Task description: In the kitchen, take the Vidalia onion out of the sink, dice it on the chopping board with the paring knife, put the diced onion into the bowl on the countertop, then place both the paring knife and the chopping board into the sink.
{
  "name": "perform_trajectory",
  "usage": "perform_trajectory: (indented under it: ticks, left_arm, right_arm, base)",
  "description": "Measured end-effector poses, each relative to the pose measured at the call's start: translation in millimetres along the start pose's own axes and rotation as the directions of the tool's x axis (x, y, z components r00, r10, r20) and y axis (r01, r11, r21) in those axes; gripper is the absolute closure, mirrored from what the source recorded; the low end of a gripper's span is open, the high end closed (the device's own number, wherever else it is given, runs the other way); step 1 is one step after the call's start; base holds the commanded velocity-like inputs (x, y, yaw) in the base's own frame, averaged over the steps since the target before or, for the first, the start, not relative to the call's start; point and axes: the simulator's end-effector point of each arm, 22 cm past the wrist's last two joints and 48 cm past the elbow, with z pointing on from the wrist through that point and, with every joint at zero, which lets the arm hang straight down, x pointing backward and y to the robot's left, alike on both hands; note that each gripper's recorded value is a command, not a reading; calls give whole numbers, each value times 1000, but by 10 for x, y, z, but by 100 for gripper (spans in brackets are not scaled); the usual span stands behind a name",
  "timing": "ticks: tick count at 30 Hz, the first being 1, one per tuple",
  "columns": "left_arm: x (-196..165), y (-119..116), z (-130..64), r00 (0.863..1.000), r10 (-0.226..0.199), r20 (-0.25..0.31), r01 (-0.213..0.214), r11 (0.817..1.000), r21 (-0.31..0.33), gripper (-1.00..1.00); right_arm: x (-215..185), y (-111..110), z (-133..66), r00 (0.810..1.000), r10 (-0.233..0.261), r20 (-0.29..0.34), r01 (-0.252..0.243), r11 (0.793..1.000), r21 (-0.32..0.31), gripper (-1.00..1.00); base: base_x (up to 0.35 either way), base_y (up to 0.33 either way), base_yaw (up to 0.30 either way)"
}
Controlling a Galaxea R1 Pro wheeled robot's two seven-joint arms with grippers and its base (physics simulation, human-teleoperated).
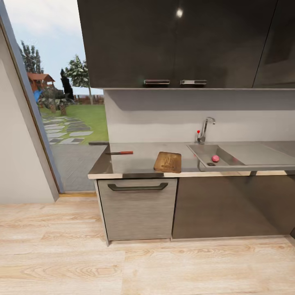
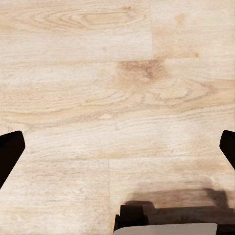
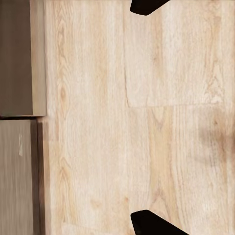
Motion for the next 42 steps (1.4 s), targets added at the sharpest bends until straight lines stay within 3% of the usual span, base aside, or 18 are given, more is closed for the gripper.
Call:
perform_trajectory:
  ticks: [34,37,38,42]
  left_arm:
    - [66,2,-8,1000,-1,-13,1,1000,0,-100]
    - [78,2,-10,1000,-2,-16,2,1000,-1,-100]
    - [72,2,-9,1000,-2,-14,2,1000,-1,-100]
    - [48,-1,-6,1000,-2,-9,2,1000,1,-100]
  right_arm:
    - [-81,-14,14,1000,7,16,-7,1000,12,-100]
    - [-360,-73,48,998,6,70,-9,999,38,-100]
    - [-649,-128,70,993,7,116,-15,998,69,-100]
    - [-1026,-184,87,992,10,127,-22,995,101,-100]
  base:
    - [0,0,0]
    - [0,0,0]
    - [0,0,0]
    - [0,0,0]
